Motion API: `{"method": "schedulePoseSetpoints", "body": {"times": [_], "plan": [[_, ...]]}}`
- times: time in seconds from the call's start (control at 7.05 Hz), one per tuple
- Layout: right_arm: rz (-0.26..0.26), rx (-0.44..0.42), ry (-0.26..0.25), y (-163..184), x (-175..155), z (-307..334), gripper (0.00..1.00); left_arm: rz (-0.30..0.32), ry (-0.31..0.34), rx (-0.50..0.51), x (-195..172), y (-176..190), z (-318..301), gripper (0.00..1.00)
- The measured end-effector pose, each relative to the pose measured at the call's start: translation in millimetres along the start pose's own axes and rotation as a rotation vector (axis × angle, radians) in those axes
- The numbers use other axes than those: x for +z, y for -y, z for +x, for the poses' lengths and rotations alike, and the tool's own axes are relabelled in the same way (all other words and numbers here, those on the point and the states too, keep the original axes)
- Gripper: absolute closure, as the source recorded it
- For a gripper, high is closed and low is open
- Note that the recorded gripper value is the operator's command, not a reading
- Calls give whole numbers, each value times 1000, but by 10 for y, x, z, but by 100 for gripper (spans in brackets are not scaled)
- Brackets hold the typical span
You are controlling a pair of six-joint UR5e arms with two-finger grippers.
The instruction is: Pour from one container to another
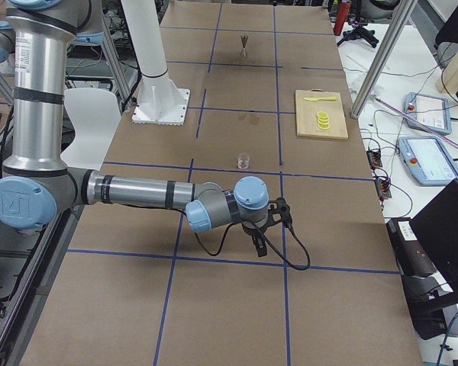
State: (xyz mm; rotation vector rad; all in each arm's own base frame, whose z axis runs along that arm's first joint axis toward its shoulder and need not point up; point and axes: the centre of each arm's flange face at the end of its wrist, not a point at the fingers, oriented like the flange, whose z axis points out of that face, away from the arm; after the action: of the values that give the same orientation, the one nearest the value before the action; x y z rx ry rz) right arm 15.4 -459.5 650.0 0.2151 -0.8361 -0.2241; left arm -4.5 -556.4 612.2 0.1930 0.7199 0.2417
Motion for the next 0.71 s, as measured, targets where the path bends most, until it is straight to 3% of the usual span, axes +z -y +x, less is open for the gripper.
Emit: {"method": "schedulePoseSetpoints", "body": {"times": [0.28, 0.57, 0.71], "plan": [[-62, 38, 56, -23, -76, 7, 0, -30, -85, 39, 140, -466, -60, 0], [-103, 87, 76, 25, -152, -90, 0, -103, -127, -60, 83, -639, -64, 0], [-115, 114, 57, 3, -161, -81, 0, -133, -127, -89, 8, -693, -30, 0]]}}
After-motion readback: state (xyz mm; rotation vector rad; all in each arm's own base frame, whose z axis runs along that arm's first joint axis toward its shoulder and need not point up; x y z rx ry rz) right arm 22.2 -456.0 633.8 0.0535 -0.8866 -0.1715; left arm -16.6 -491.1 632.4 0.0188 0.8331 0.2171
